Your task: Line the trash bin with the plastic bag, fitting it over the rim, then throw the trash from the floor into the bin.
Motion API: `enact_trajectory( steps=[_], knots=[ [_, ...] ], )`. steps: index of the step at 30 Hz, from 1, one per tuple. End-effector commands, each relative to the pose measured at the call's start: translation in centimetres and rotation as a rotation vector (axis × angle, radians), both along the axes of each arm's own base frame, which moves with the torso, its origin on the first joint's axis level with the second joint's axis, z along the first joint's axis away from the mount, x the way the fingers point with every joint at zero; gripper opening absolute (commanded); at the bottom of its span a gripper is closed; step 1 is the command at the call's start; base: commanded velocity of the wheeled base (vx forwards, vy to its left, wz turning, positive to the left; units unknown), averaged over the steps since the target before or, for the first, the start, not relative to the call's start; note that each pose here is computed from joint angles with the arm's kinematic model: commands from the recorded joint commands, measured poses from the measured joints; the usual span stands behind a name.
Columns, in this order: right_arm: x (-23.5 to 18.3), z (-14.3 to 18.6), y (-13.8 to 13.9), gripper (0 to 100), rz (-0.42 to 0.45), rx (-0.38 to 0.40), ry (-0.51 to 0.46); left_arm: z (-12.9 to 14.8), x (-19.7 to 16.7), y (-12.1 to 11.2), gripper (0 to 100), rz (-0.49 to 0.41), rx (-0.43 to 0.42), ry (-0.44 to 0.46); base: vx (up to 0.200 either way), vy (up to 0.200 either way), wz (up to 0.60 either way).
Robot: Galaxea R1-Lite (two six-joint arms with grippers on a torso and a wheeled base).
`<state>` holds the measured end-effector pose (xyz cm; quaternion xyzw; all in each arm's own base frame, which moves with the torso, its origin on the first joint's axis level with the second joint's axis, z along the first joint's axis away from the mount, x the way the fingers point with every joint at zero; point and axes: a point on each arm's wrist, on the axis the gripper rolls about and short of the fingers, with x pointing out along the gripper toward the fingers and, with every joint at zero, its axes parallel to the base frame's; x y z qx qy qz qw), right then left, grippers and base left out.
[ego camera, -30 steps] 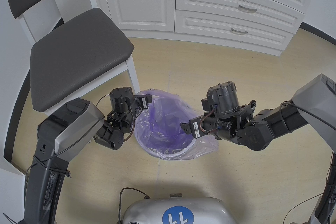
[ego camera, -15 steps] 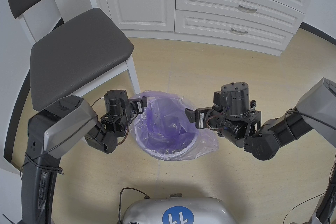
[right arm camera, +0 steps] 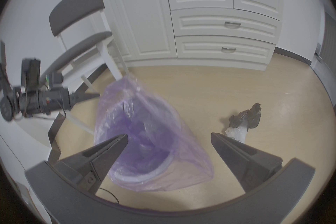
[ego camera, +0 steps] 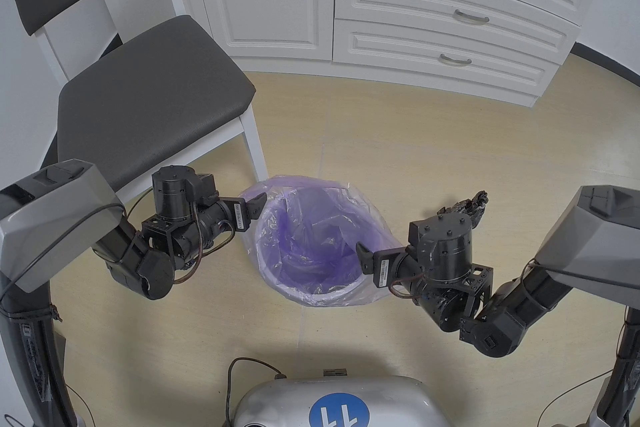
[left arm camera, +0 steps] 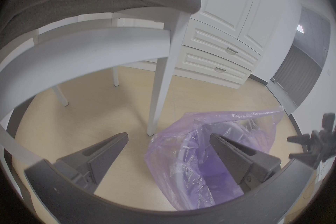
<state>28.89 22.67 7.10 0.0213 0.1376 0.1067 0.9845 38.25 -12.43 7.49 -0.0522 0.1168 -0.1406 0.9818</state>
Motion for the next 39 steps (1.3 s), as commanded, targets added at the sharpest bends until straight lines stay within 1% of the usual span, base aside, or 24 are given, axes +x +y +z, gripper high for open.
enact_trajectory(
  steps=[1,6,10,16,18,20,22,23,24,25,26,28,31,34,39],
  knots=[
    [0.0,-2.2,0.3,100,0.004,-0.042,0.047,1.0,-0.3,0.3,100,0.005,-0.002,-0.015,0.000,0.000,0.00],
    [0.9,-2.6,0.8,100,-0.006,-0.028,0.038,0.2,-0.3,0.2,100,-0.011,0.025,-0.003,0.000,0.000,0.00],
    [3.0,-2.9,0.9,100,-0.070,-0.004,-0.001,-1.4,0.0,-0.2,100,-0.023,0.033,0.023,0.000,0.000,0.00],
    [5.6,-3.8,0.5,100,-0.126,0.025,-0.051,-2.1,0.2,-0.6,100,-0.029,0.036,0.037,0.000,0.000,0.00],
    [7.7,-4.0,0.5,100,-0.183,0.046,-0.090,-2.5,0.5,-0.7,100,-0.029,0.035,0.040,0.000,0.000,0.00],
    [8.7,-4.0,0.5,100,-0.210,0.064,-0.111,-2.9,0.7,-0.8,100,-0.025,0.038,0.044,0.000,0.000,0.00],
    [10.4,-4.1,0.7,100,-0.243,0.102,-0.154,-3.8,1.6,-1.0,100,-0.013,0.032,0.040,0.000,0.000,0.00],
    [10.5,-4.1,0.7,100,-0.245,0.107,-0.159,-3.9,1.6,-1.0,100,-0.013,0.032,0.038,0.000,0.000,0.00],
    [11.8,-3.7,0.8,100,-0.264,0.168,-0.217,-4.2,2.4,-1.1,100,0.008,0.025,0.015,0.000,0.000,0.00],
    [12.0,-3.7,0.9,100,-0.266,0.176,-0.226,-4.2,2.5,-1.1,100,0.016,0.024,0.012,0.000,0.000,0.00],
    [13.1,-3.4,0.7,100,-0.283,0.216,-0.276,-4.4,3.2,-1.1,100,0.051,0.015,-0.002,0.000,0.000,0.00],
    [14.1,-3.1,0.6,100,-0.293,0.248,-0.316,-4.4,3.8,-1.1,100,0.081,-0.003,-0.011,0.000,0.000,0.00],
    [15.3,-3.1,0.7,100,-0.305,0.302,-0.353,-4.3,4.6,-1.2,100,0.115,-0.023,-0.029,0.000,0.000,0.00],
    [15.6,-3.7,0.8,100,-0.307,0.323,-0.347,-4.4,5.4,-1.0,100,0.154,-0.026,-0.048,0.000,0.000,0.00],
    [16.1,-4.4,0.6,100,-0.311,0.323,-0.346,-4.6,6.8,-1.0,100,0.209,-0.033,-0.082,0.000,0.000,0.00]
  ],
)
